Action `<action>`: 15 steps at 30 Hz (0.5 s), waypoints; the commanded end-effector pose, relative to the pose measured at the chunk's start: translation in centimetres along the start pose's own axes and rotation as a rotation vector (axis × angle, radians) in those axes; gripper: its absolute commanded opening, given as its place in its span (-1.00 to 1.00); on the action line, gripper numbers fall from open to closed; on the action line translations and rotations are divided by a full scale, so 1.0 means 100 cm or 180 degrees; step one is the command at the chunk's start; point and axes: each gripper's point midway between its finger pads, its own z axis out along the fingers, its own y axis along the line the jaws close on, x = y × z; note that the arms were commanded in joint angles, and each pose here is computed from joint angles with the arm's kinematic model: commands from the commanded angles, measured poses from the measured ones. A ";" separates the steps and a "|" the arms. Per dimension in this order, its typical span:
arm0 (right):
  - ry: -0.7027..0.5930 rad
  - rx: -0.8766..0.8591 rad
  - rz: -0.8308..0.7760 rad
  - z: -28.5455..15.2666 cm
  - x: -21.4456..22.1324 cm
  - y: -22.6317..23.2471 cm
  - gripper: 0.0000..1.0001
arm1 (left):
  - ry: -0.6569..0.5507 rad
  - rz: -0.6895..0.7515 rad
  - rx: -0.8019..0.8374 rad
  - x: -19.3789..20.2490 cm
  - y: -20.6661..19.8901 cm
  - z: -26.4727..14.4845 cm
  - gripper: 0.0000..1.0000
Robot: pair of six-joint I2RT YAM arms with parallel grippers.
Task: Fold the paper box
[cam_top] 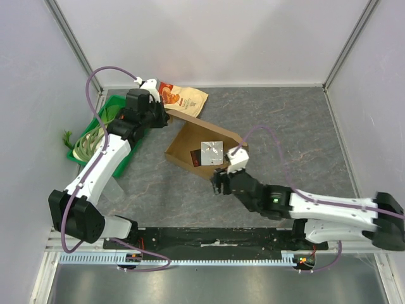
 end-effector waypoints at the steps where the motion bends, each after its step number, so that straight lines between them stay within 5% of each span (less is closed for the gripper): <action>1: 0.0229 0.0025 -0.0546 -0.041 0.004 -0.047 0.43 | 0.0013 -0.0178 0.0020 -0.011 -0.006 0.001 -0.96; 7: 0.0109 0.0387 -0.0491 -0.069 -0.038 -0.107 0.68 | 0.0074 -0.0155 -0.0070 -0.013 -0.003 0.002 -0.96; 15: 0.0080 0.0724 -0.0673 -0.021 -0.059 -0.144 0.58 | 0.0132 -0.0135 -0.0043 -0.017 -0.008 0.004 -0.96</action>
